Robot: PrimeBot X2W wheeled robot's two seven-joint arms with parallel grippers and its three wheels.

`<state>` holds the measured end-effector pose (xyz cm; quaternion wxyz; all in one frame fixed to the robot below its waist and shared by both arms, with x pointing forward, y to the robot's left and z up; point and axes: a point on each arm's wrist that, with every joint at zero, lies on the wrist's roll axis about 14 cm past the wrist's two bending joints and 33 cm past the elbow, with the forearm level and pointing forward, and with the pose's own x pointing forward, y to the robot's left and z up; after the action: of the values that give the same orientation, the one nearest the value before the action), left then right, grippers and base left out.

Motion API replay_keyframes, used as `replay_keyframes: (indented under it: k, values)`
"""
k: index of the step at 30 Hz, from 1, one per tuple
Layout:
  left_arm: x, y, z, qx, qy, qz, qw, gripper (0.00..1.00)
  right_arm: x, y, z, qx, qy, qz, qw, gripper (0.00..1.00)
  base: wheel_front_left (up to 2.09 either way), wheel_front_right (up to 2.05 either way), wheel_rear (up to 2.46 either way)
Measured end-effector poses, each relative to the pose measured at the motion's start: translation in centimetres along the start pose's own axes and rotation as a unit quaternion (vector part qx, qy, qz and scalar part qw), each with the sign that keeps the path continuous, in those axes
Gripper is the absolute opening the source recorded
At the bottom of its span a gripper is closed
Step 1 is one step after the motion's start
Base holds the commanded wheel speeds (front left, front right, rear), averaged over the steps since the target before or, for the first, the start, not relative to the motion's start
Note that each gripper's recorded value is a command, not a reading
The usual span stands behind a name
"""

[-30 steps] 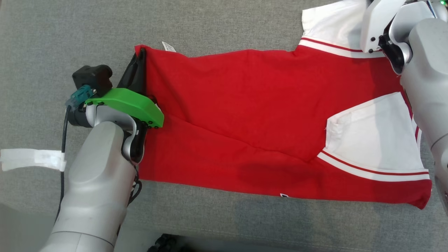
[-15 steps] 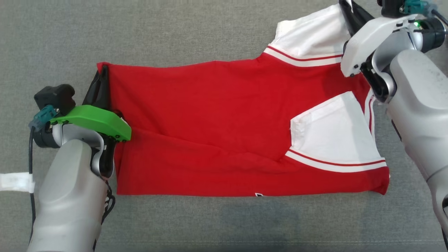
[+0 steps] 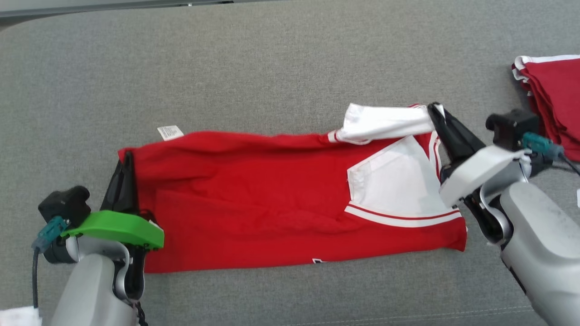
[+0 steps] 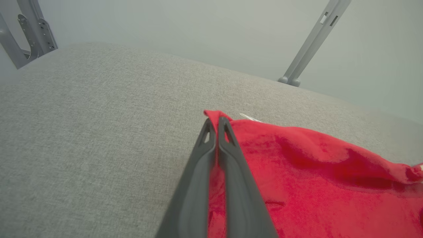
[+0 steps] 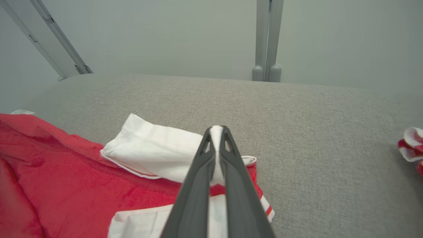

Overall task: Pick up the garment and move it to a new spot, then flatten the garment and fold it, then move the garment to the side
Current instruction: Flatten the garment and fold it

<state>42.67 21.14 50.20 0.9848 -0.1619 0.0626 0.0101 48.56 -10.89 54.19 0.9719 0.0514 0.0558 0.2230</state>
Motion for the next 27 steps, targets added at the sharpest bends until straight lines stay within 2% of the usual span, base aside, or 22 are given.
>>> replay_keyframes:
  k: [11, 24, 25, 26, 27]
  values:
    - [-4.6, 0.7, -2.0, -0.044, 0.019, 0.023, 0.999, 0.00, -6.6, 1.8, -3.4, 0.048, 0.025, -0.034, 0.998, 0.00, 0.00, 0.00, 0.00]
    - [-6.5, 1.5, -5.6, -0.063, 0.070, 0.048, 0.994, 0.00, -8.3, 1.0, -5.5, 0.041, 0.051, -0.066, 0.996, 0.00, 0.00, 0.00, 0.00]
    - [-6.7, 1.5, -5.8, -0.065, 0.073, 0.048, 0.994, 0.27, -8.4, 1.0, -5.7, 0.035, 0.055, -0.066, 0.996, 0.00, 0.00, 0.00, 0.00]
    - [-6.8, 1.5, -6.0, -0.065, 0.076, 0.048, 0.994, 0.67, -8.5, 1.0, -5.9, 0.031, 0.057, -0.066, 0.996, 0.00, 0.00, 0.00, 0.00]
    - [-7.0, 1.6, -6.1, -0.067, 0.078, 0.051, 0.993, 1.00, -8.5, 1.1, -5.9, 0.030, 0.056, -0.066, 0.996, 0.17, 0.00, 0.00, 0.00]
